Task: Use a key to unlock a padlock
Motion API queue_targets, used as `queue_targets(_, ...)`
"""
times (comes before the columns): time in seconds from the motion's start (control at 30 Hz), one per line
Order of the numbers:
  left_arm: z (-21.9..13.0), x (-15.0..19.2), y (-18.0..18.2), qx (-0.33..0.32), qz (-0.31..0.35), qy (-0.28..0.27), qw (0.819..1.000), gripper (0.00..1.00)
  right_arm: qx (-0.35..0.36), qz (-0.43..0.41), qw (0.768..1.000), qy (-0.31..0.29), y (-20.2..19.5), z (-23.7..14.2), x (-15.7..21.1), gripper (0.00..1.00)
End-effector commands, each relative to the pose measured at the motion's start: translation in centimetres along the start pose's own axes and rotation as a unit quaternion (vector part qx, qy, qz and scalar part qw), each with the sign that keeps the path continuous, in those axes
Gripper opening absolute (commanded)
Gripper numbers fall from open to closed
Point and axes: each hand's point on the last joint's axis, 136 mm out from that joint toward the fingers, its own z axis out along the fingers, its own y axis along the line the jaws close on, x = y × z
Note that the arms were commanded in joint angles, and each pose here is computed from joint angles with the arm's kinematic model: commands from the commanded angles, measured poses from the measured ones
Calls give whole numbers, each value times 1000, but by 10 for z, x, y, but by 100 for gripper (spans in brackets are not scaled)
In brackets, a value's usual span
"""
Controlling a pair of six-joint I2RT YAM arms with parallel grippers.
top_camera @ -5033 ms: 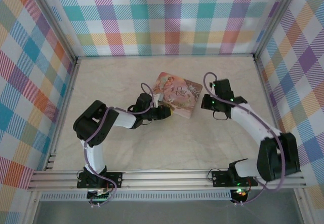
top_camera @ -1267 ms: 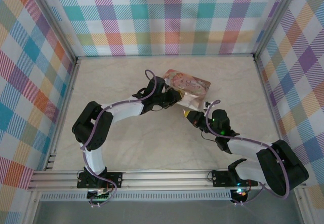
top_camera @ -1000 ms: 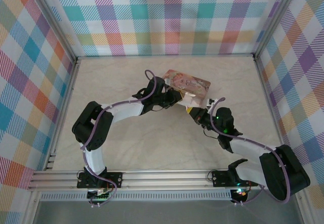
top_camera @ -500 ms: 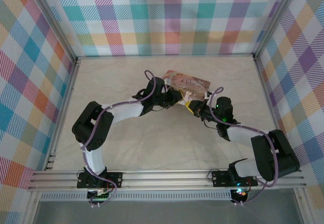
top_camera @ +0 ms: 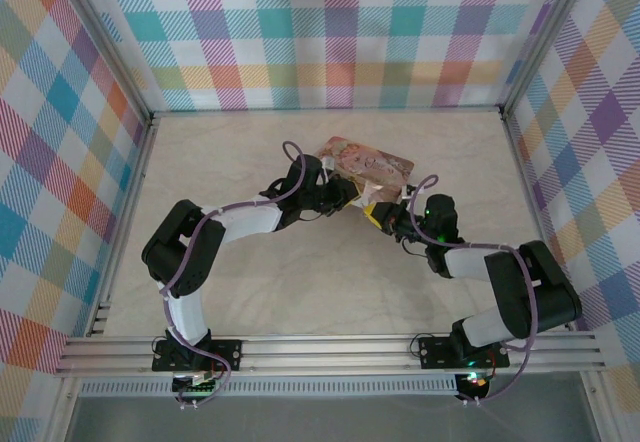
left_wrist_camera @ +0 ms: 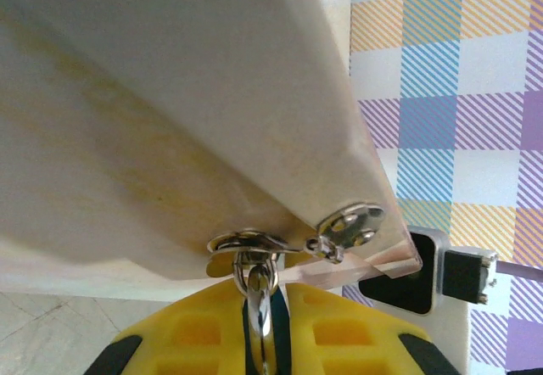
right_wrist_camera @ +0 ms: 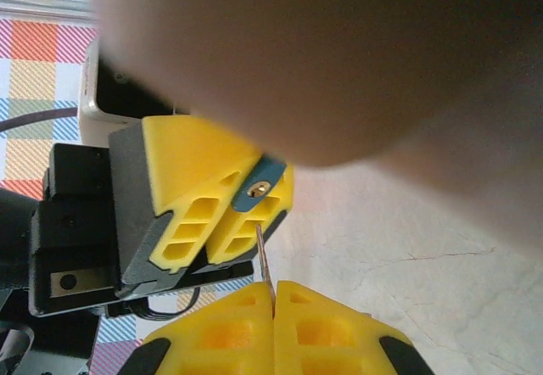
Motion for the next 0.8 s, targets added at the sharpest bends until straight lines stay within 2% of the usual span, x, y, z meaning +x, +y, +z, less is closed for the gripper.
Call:
queue_targets(0.0,-10,7,-45,76,28,16,997,13,-24,-5,999,33,7,6,9,0)
queue_targets(0.43,-9,15,-45,92,28,37,995,12,-34,-11,998,55,13,13,10,0)
queue_targets(0.77,-8,27,-42,100,22,71,992,5,-35,-17,997,62,18,18,9,0)
